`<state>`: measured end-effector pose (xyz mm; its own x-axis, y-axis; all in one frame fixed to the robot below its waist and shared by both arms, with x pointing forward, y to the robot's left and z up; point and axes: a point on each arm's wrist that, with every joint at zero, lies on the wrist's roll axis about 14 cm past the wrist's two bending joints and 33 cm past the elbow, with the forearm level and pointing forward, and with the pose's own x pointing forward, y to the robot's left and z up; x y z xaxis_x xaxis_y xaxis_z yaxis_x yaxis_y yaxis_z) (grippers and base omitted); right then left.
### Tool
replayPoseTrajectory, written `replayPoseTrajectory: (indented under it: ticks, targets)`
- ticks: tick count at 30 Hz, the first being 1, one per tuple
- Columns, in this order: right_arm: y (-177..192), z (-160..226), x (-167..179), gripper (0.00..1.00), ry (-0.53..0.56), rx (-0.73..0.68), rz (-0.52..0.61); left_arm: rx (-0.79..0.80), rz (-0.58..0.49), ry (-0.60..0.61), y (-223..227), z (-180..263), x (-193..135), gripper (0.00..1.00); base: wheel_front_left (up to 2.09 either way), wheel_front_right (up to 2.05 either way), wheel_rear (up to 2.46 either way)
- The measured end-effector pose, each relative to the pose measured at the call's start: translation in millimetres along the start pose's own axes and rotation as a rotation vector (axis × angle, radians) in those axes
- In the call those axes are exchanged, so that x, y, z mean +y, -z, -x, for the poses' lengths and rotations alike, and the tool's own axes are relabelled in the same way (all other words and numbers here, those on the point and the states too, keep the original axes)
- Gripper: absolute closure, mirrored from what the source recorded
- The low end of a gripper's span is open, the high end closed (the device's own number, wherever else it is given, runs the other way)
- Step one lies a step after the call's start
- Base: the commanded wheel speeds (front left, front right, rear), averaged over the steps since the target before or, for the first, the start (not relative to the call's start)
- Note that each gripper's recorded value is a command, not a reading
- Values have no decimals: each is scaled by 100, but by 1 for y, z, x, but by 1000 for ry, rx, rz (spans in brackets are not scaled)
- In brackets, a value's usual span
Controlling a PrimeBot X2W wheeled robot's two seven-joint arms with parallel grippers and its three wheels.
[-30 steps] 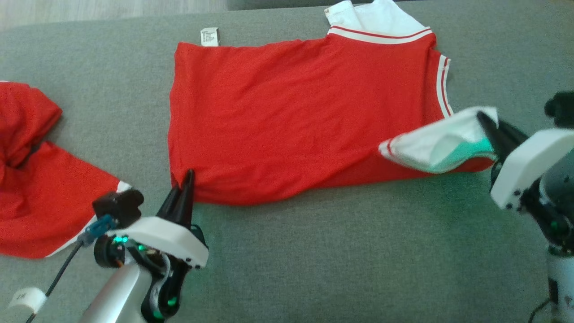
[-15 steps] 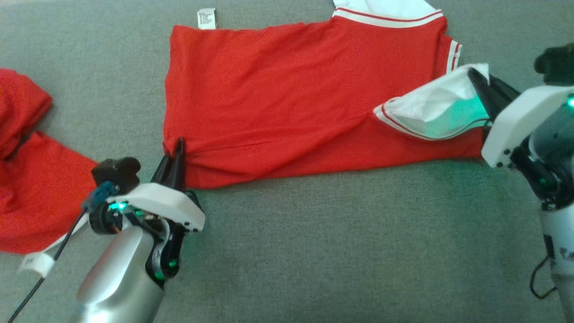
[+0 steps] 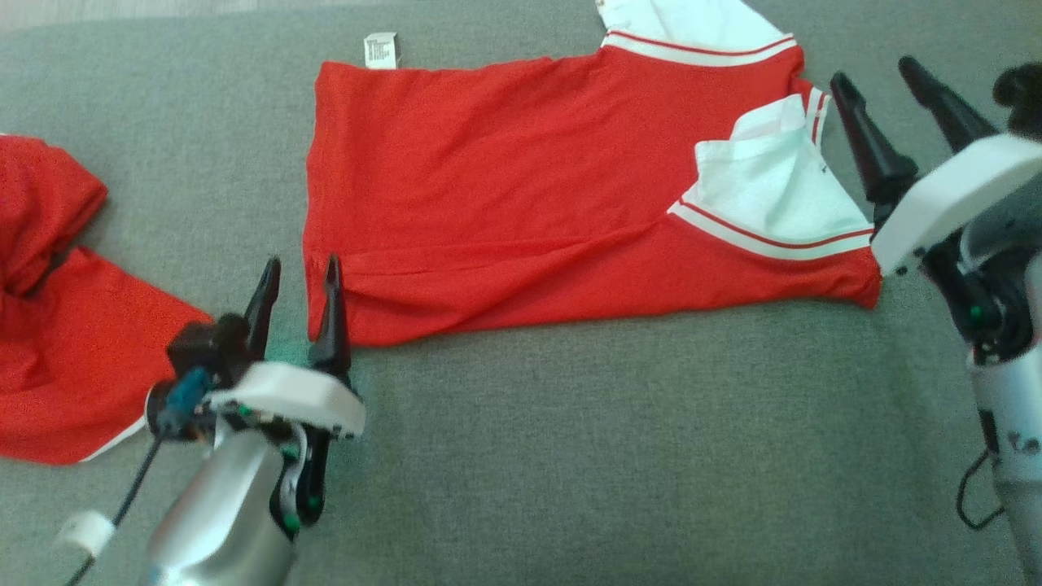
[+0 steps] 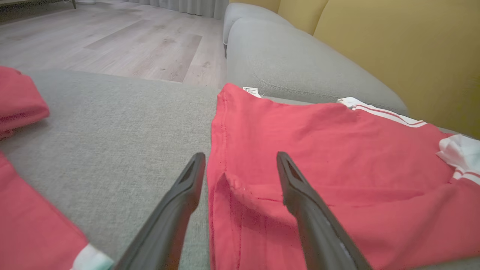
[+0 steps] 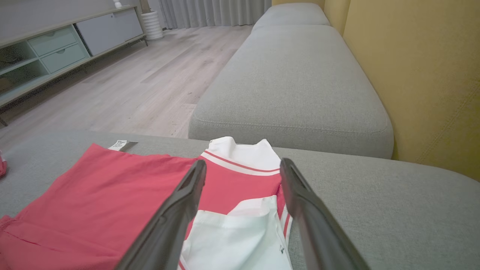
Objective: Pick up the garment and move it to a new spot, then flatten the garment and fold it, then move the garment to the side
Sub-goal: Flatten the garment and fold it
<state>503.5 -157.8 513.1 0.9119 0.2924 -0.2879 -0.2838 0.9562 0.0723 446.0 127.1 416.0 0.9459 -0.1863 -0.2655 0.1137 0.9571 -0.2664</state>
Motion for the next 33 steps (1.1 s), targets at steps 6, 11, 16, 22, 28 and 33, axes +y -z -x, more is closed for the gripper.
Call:
replayPoseTrajectory:
  ticks: [6, 11, 16, 22, 28, 33]
  targets:
    - [14, 17, -2, 0, 17, 17, -28, 63, -10, -17, 23, 18, 4, 0, 0, 0, 0]
    - [27, 26, -2, 0, 34, 40, -72, 160, -23, -23, 44, 21, 3, 0, 0, 0, 0]
    - [35, 28, -12, 0, 78, 59, -102, 246, -37, -44, 60, 11, 9, 41, 0, 0, 0]
    - [88, 37, -33, 0, 188, 196, -171, 266, -24, -31, 59, -1, 6, 100, 0, 0, 0]
    - [130, 30, -18, 0, 199, 297, -223, 261, 2, -30, 59, 1, 7, 100, 0, 0, 0]
    - [163, 39, -33, 0, 277, 400, -172, 253, 4, -31, 59, 3, 10, 100, 0, 0, 0]
